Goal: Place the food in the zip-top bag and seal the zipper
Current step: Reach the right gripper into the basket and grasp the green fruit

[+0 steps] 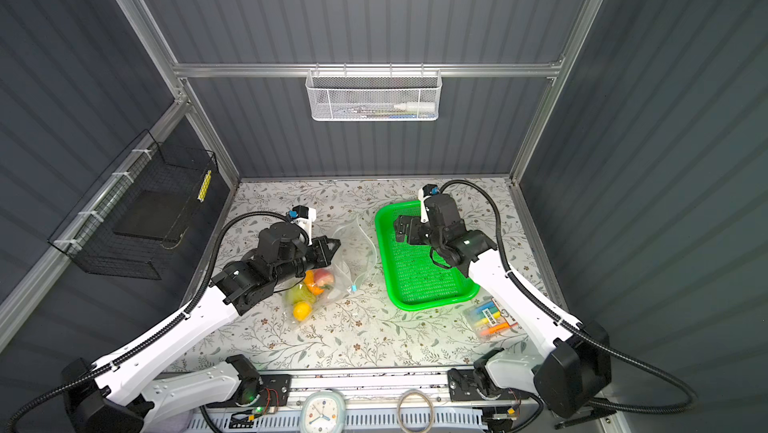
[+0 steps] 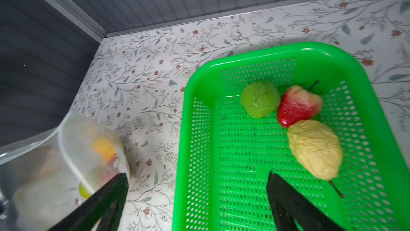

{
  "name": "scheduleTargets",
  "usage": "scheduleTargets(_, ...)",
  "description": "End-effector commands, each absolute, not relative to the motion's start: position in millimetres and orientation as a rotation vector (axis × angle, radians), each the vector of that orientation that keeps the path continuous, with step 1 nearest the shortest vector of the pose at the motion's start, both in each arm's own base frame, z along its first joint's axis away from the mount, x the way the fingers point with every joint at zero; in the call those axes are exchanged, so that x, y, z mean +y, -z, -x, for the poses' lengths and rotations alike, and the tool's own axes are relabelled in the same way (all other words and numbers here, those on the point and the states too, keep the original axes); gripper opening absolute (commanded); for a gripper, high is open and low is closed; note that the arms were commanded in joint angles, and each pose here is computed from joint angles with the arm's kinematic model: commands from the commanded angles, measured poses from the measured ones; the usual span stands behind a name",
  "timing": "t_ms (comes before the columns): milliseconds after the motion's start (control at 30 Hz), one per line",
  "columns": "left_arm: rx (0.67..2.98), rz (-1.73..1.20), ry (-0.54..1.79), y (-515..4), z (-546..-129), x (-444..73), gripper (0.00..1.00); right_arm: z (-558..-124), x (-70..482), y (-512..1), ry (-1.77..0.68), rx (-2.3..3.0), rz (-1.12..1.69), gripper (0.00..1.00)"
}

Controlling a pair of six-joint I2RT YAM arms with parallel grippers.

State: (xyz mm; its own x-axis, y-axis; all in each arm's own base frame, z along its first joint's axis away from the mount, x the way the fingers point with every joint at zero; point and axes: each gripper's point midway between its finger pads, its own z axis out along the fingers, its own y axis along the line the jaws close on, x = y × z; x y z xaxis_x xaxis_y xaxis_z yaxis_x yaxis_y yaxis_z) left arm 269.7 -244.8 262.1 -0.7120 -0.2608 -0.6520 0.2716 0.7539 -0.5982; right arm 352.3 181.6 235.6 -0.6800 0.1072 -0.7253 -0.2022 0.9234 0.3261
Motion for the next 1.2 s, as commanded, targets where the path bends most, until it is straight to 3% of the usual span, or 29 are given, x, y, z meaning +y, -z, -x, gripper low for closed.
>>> scheduleTargets(0, 2.185, -0.007, 0.953, -262, -267, -253, 0.00, -366, 166, -220, -0.360, 2.332, 0.089, 0.99)
scheduleTargets(467, 2.191, 0.001, 0.977, -260, -265, -254, 0.00, -430, 165, -133, -0.135, 2.588, 0.224, 0.98)
scheduleTargets(1167, 2.193, 0.014, 0.990, -260, -267, -257, 0.00, -480, 178, -57, -0.152, 2.735, 0.181, 0.93)
